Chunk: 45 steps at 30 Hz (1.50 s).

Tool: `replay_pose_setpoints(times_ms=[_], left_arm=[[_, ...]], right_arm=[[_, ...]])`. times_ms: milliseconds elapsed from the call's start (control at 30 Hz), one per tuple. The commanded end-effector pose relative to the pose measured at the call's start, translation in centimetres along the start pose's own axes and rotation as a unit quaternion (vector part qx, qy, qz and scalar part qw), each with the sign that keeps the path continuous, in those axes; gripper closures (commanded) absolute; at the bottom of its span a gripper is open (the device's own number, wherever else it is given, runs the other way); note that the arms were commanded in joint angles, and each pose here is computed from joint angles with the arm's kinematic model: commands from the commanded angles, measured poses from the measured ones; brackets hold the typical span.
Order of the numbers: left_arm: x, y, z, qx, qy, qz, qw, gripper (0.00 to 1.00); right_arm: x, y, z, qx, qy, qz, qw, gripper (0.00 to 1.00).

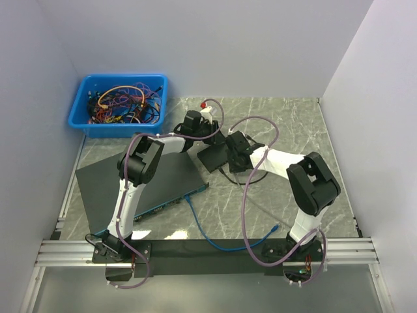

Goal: Insert the plug into the switch port

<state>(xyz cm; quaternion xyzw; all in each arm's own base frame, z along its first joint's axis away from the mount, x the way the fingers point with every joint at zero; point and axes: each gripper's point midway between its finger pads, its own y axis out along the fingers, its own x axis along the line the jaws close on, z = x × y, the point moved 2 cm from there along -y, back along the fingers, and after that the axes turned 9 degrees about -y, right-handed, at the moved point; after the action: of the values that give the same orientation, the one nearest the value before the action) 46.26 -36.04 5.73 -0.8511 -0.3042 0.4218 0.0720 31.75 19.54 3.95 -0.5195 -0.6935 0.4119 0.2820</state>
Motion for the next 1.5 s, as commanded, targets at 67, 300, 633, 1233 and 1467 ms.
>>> replay_pose_setpoints(times_ms=[67,300,633,1233,1467], left_arm=[[-1.6,0.7,-0.3,-0.004,0.024,0.042,0.999,0.62],[-1.8,0.4,-0.1,-0.001,0.028,0.05,0.998,0.62],[-1.7,0.6,0.4,0.007,0.033,0.047,0.998,0.62],[-1.8,0.5,0.8,0.015,0.04,0.052,0.998,0.63],[-1.8,0.5,1.6,0.03,0.047,0.062,0.996,0.64]], right_arm=[[1.4,0.0,-2.0,-0.02,-0.014,-0.028,0.999,1.0],[1.9,0.6,-2.6,-0.014,-0.02,-0.034,0.999,1.0],[2.4,0.6,-2.6,-0.007,-0.027,-0.043,0.999,1.0],[2.7,0.1,-3.5,-0.016,-0.039,-0.034,0.999,1.0],[2.1,0.7,-3.8,-0.008,-0.042,-0.029,0.999,1.0]])
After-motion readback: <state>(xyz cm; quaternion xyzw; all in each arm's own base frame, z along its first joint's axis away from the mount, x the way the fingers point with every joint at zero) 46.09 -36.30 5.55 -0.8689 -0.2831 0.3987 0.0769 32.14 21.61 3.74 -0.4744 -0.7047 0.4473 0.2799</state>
